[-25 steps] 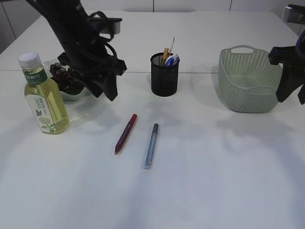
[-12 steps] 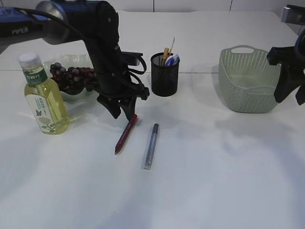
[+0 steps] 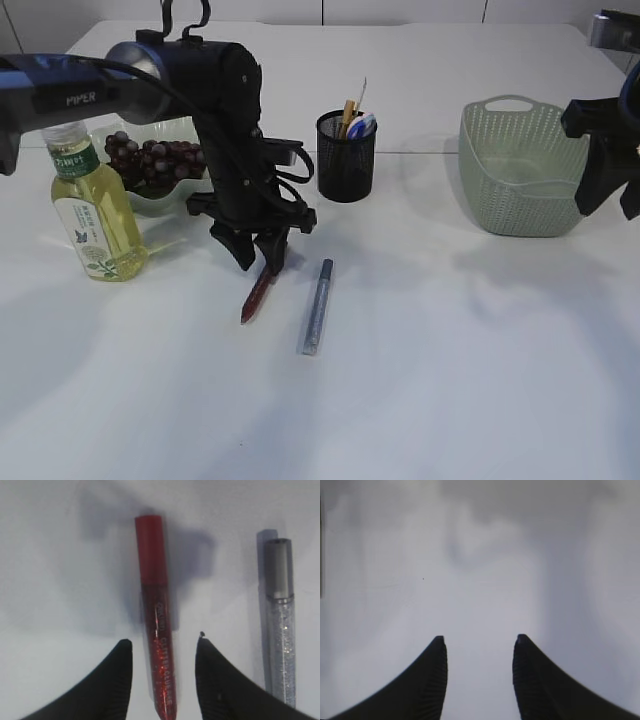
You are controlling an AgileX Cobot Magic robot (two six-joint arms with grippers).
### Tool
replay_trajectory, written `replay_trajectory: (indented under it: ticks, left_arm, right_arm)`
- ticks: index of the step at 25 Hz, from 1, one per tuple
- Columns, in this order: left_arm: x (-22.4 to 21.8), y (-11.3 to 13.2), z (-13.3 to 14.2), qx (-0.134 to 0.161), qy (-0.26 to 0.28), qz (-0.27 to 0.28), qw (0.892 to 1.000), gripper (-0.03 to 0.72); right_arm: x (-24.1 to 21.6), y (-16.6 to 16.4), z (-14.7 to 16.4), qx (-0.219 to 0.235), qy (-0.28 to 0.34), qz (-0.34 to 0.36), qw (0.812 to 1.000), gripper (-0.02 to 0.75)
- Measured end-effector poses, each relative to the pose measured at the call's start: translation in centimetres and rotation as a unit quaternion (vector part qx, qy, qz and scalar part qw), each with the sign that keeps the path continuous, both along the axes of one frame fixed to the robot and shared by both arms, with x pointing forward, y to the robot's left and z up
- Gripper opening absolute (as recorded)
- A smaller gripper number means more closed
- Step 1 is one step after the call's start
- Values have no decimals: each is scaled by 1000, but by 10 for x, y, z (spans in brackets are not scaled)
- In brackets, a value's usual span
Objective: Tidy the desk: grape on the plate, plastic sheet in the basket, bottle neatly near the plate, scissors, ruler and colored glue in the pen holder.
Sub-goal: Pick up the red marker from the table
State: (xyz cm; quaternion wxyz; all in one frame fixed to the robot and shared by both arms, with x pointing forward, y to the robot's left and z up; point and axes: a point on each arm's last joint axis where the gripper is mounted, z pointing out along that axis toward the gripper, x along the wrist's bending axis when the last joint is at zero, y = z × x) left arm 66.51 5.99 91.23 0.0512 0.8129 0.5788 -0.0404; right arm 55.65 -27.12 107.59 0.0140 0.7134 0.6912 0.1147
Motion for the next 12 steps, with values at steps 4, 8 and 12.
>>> replay_trajectory:
  ticks: [4,8,12]
  left_arm:
    - [0,0,-7,4,6,1,1000,309]
    - [0,0,-8,5,7,1,1000,309]
    - [0,0,-8,5,7,1,1000,309]
  right_arm:
    - [0,0,0,0,0,1,1000,354]
    - [0,0,0,0,0,1,1000,354]
    - [0,0,0,0,0,2,1000,354]
